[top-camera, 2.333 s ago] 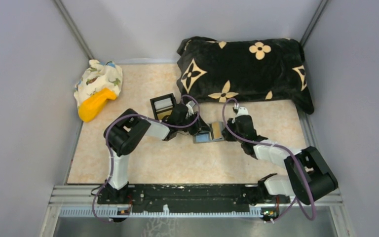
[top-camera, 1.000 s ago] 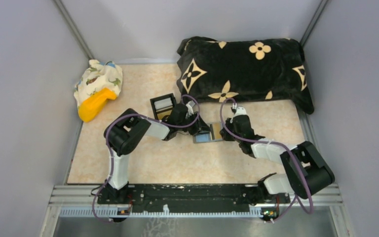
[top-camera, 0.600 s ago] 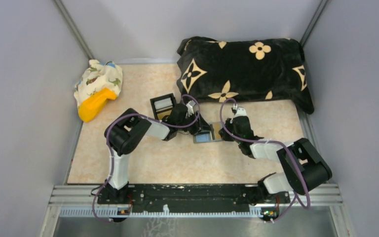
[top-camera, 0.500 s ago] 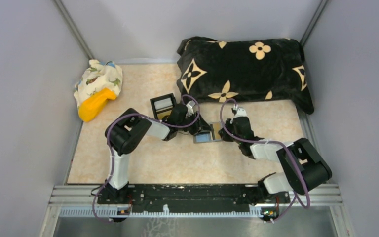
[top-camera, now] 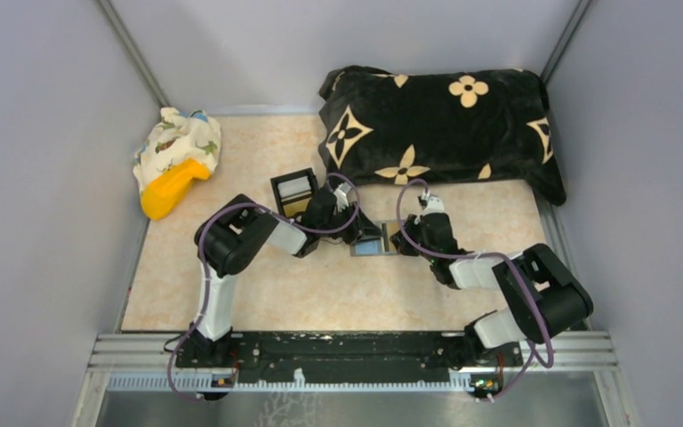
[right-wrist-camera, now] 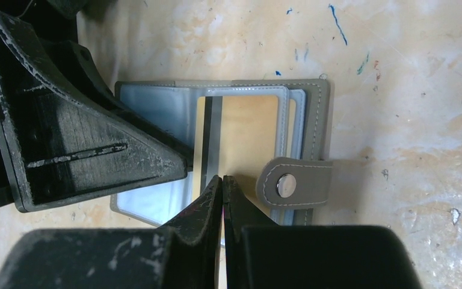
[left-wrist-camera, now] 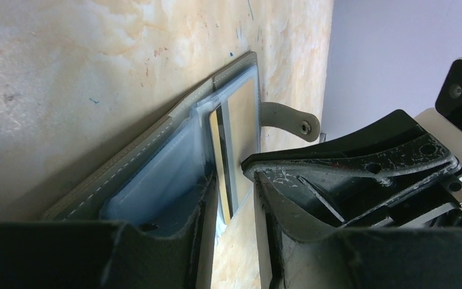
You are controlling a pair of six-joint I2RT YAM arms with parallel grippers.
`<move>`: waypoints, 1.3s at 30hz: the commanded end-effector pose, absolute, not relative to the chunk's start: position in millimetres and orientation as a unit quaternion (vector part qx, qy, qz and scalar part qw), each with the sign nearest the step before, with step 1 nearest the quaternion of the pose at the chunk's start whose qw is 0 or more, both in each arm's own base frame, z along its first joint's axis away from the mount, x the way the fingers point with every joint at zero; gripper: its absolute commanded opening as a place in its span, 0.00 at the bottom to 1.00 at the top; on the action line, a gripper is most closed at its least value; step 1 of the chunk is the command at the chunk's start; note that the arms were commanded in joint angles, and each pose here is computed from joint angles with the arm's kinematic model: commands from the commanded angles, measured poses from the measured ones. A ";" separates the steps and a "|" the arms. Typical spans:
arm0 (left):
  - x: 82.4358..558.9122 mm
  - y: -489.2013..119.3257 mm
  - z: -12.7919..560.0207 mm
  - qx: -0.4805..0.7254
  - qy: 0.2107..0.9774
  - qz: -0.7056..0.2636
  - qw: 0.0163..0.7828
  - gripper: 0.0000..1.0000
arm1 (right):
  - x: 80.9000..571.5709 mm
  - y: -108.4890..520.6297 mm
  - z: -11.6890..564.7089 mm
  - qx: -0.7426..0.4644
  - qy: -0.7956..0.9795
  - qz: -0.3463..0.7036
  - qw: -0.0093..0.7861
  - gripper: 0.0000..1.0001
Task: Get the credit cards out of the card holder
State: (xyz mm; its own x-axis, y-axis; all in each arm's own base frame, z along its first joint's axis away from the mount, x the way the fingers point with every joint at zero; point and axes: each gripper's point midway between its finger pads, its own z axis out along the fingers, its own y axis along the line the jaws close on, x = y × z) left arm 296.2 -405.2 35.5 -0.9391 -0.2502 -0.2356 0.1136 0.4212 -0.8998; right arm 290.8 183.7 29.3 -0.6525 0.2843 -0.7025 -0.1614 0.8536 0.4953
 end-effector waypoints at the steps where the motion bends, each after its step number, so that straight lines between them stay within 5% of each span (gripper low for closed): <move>1: 288.0 -412.4 49.9 -0.019 0.797 -0.577 0.177 0.34 | 273.9 179.6 5.1 0.033 0.888 0.256 0.380 0.03; 25: 292.4 -425.4 40.5 -0.006 0.797 -0.574 0.185 0.28 | 274.2 182.1 -1.0 0.035 0.892 0.258 0.371 0.03; 31: 295.6 -424.4 32.9 -0.007 0.812 -0.553 0.187 0.01 | 274.7 181.4 2.9 0.039 0.889 0.259 0.375 0.03; 39: 294.4 -425.9 26.6 -0.009 0.814 -0.553 0.176 0.00 | 281.8 159.0 28.0 0.058 0.883 0.233 0.403 0.03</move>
State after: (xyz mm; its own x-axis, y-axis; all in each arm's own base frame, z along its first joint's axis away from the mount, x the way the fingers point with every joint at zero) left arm 294.6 -420.0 27.7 -0.9380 -0.2256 -0.2634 0.1586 0.3963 -0.9043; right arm 288.6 181.0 30.4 -0.6637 0.3025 -0.6841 -0.1396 0.8484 0.5106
